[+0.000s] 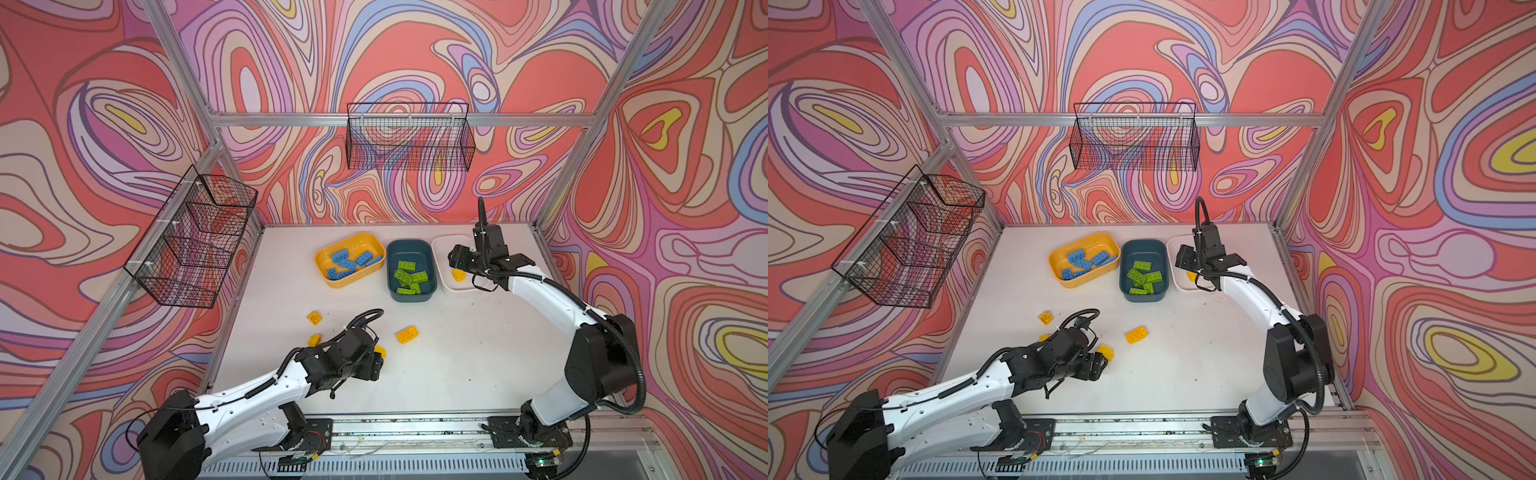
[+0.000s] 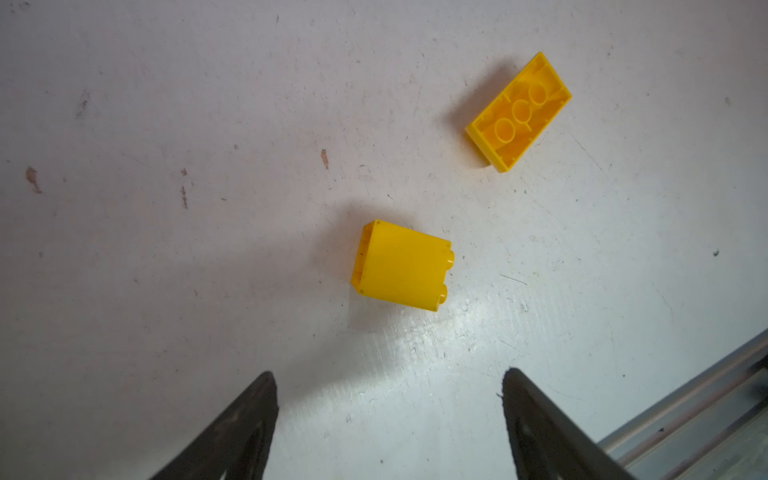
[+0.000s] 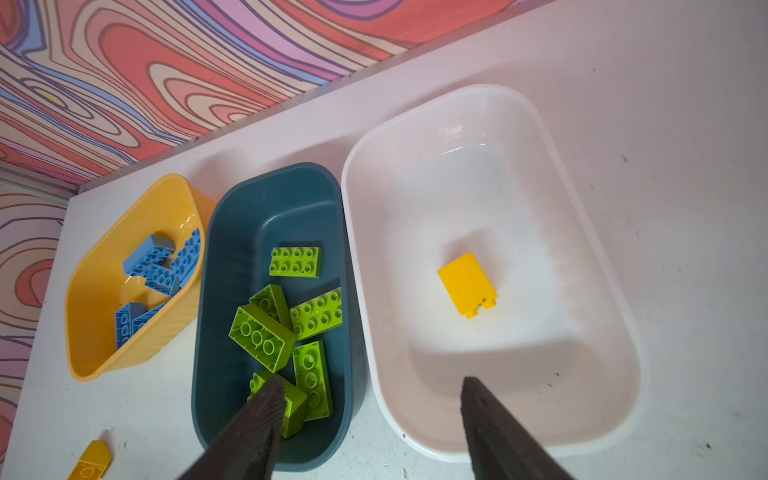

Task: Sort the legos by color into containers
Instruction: 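Close the left gripper on a tall yellow brick while the right arm withdraws, then carry the yellow brick left-handed over the white tub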

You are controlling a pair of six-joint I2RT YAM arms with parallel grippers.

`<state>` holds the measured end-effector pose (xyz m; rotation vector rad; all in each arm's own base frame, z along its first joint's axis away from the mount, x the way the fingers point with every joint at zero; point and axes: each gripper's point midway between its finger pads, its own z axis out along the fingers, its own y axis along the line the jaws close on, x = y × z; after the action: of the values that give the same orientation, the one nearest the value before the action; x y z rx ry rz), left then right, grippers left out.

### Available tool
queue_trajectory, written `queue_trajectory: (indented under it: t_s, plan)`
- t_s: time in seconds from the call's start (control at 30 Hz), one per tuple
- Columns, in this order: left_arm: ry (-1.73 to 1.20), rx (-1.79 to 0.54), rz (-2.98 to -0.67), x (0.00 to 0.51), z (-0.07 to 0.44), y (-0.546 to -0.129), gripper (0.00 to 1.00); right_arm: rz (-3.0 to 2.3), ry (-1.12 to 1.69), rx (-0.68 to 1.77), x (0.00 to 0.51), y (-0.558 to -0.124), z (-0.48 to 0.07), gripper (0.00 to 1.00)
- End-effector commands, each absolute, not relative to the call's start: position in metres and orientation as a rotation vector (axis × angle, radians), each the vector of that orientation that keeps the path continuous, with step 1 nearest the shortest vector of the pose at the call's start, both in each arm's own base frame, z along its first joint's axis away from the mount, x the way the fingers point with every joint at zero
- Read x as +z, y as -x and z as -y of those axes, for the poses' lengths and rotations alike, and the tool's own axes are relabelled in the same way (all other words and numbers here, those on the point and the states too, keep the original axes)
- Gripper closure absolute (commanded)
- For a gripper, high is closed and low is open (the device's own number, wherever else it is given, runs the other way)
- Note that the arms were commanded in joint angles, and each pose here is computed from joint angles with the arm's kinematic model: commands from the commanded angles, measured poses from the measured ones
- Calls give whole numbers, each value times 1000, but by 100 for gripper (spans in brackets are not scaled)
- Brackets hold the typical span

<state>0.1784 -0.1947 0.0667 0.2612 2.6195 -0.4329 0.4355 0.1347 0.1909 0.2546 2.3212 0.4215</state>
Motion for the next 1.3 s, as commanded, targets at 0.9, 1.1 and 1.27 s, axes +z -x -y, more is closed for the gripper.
queue_trajectory:
  t_s: [0.9, 1.1, 1.27]
  plan:
    - [-302, -214, -2698, 44, 219, -208, 58, -2321, -195, 456, 161, -376, -125, 31]
    - [-307, -275, -2641, 71, 230, -216, 59, -2337, -187, 475, 155, -369, -127, 32]
    - [-333, -367, -2578, 104, 250, -227, 59, -2335, -190, 503, 154, -360, -127, 32]
